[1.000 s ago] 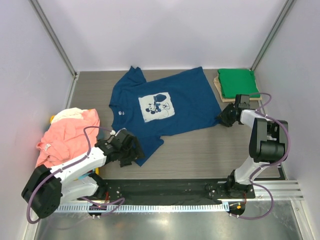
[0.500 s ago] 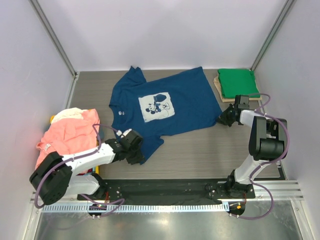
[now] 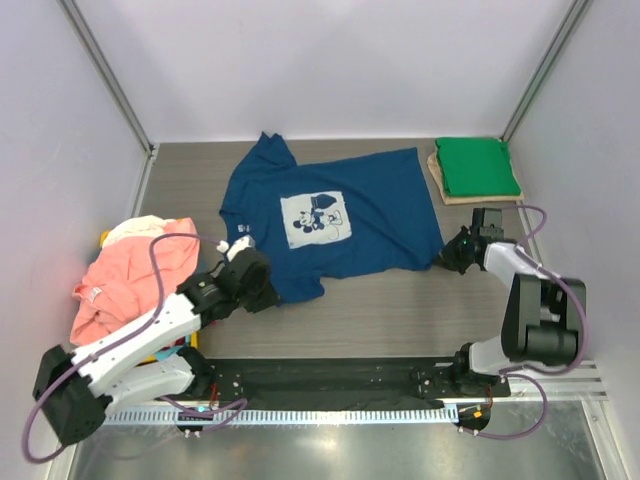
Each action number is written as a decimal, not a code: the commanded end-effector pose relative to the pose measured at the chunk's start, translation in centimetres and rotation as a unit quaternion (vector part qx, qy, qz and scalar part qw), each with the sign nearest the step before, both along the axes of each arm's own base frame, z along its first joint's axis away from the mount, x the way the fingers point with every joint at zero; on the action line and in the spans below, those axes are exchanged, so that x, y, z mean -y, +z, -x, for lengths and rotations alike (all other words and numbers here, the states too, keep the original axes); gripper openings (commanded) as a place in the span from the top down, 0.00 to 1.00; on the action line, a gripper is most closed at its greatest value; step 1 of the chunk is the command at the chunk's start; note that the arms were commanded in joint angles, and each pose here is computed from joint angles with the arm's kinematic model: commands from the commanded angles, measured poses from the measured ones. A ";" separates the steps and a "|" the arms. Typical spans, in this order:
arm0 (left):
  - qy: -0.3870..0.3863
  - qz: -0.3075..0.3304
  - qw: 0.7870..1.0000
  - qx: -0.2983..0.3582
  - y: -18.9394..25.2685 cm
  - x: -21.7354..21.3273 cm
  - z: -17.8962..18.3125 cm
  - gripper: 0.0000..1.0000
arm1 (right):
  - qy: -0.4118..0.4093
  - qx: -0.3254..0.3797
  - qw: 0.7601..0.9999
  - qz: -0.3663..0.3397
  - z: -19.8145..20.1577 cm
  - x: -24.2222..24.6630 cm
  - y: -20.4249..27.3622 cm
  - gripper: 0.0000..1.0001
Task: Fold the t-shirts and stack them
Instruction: Fold the tshirt
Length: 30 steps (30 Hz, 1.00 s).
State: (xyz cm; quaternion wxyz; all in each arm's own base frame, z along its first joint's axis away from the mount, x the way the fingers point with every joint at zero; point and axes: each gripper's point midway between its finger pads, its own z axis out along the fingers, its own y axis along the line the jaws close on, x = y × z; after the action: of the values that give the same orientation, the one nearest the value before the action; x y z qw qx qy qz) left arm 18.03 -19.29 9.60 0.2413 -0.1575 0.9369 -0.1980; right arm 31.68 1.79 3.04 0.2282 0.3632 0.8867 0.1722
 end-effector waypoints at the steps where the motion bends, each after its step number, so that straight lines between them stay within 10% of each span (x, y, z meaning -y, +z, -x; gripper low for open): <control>1: 0.014 -0.017 1.000 0.023 2.7 -2.3 0.8 1.00 | -0.007 0.007 1.000 -0.007 2.3 -0.5 2.0 0.99; 14: 0.036 -0.055 0.993 0.096 8.9 -7.0 1.4 1.00 | -0.019 0.026 0.999 0.001 5.3 -0.7 4.8 0.99; 30: 0.011 -0.093 0.992 0.081 10.9 -6.7 -13.3 1.00 | -0.002 0.018 1.000 0.006 -6.6 0.5 6.8 0.99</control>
State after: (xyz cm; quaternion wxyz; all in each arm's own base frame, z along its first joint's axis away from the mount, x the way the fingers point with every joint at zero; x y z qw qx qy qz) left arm 28.07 -11.86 18.96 0.3106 -0.1647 0.9311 -0.0969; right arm 36.07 1.44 9.04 0.2333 0.3666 0.8844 0.1705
